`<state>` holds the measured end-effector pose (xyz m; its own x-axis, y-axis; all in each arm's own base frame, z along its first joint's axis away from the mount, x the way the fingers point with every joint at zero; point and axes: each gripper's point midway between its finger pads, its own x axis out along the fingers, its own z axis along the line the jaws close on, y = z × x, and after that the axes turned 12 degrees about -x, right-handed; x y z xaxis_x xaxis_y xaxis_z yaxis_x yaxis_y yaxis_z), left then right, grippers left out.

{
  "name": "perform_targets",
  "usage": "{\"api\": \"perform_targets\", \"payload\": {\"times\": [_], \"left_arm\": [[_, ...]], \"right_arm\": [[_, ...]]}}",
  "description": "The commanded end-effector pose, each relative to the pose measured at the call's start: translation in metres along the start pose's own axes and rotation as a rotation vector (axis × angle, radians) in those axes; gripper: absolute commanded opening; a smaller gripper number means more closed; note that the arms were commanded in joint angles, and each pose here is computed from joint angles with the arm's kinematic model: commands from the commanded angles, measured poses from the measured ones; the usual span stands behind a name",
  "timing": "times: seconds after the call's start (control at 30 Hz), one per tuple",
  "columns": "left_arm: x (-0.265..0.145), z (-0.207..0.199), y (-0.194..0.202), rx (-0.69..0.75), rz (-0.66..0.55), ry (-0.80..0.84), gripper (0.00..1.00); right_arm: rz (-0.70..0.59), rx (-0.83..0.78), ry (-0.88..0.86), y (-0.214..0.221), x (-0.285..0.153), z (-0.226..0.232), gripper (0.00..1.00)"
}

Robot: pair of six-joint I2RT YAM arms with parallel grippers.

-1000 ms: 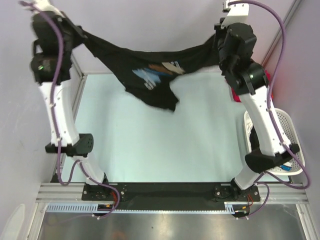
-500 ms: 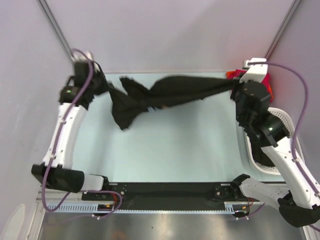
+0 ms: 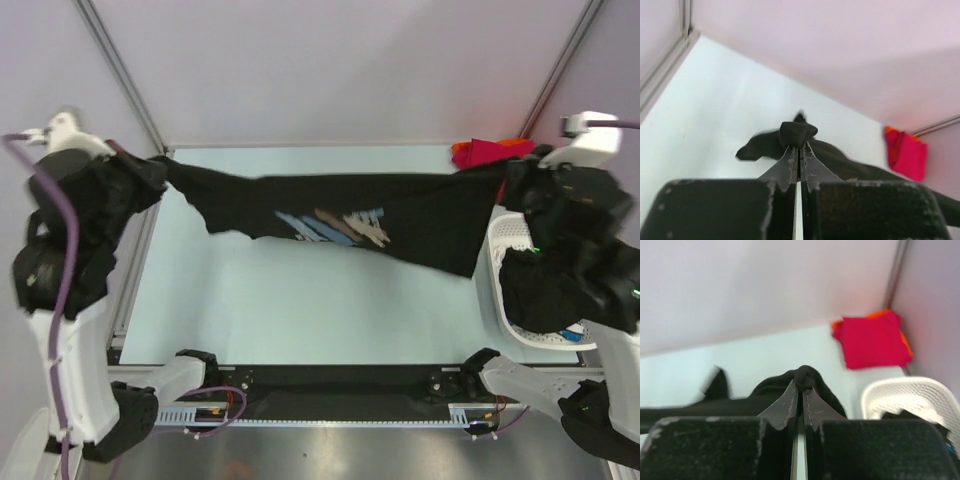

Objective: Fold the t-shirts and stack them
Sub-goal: Flatten out the tshirt

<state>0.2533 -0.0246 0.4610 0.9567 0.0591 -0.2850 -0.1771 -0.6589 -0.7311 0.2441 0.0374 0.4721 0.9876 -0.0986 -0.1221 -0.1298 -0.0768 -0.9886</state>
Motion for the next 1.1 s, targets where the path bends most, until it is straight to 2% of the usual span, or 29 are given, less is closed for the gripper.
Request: {"api": "perform_targets", "payload": {"times": [0.0,0.13,0.3,0.43,0.53,0.57,0.7,0.73,0.77,0.8,0.83,0.87,0.9,0.93,0.97,1.03,1.07], "left_arm": [[-0.03,0.009,-0.004,0.035,0.0,-0.018,0.0],[-0.055,0.023,0.008,0.057,0.022,-0.01,0.0],[-0.099,0.027,0.003,0.058,-0.025,0.066,0.0],[-0.111,0.024,0.004,0.061,-0.025,0.105,0.0],[-0.103,0.029,0.006,0.09,-0.015,0.075,0.0],[-0.088,0.034,0.014,0.107,0.018,0.037,0.0],[-0.036,0.043,0.03,0.159,0.081,-0.053,0.0],[-0.021,0.034,0.024,0.153,0.051,-0.032,0.0],[0.005,0.036,0.031,0.169,0.074,-0.063,0.0],[0.021,0.033,0.031,0.186,0.079,-0.074,0.0],[0.041,0.022,0.025,0.194,0.057,-0.053,0.0],[0.074,0.013,0.025,0.21,0.081,-0.076,0.0],[0.093,0.004,0.024,0.22,0.096,-0.07,0.0],[0.111,-0.008,0.02,0.221,0.101,-0.056,0.0],[0.142,-0.031,0.01,0.21,0.091,-0.034,0.0],[0.168,-0.062,-0.005,0.182,0.069,0.032,0.0],[0.187,-0.088,-0.025,0.157,0.011,0.095,0.0]], "right_arm": [[0.006,0.031,-0.041,-0.013,-0.029,-0.013,0.0],[0.048,0.055,-0.071,0.007,-0.052,-0.024,0.0],[0.085,0.053,-0.082,0.023,-0.082,-0.043,0.0],[0.071,-0.001,-0.051,0.027,-0.093,-0.054,0.0],[0.086,0.007,-0.045,0.033,-0.09,-0.052,0.0],[0.134,0.006,-0.034,0.048,-0.079,-0.049,0.0],[0.159,-0.011,0.029,0.071,-0.041,-0.049,0.0],[0.166,-0.021,0.034,0.077,-0.027,-0.045,0.0],[0.12,-0.01,0.05,0.067,-0.009,-0.043,0.0],[0.175,-0.036,0.071,0.084,0.019,-0.039,0.0],[0.176,-0.043,0.076,0.085,0.036,-0.034,0.0],[0.119,-0.03,0.084,0.071,0.058,-0.03,0.0],[0.115,-0.052,0.085,0.07,0.077,-0.025,0.0],[0.16,-0.081,0.084,0.08,0.11,-0.015,0.0],[0.117,-0.086,0.086,0.066,0.133,-0.007,0.0],[0.098,-0.129,0.1,0.046,0.179,0.005,0.0],[0.061,-0.129,0.097,0.03,0.193,0.01,0.0]]}}
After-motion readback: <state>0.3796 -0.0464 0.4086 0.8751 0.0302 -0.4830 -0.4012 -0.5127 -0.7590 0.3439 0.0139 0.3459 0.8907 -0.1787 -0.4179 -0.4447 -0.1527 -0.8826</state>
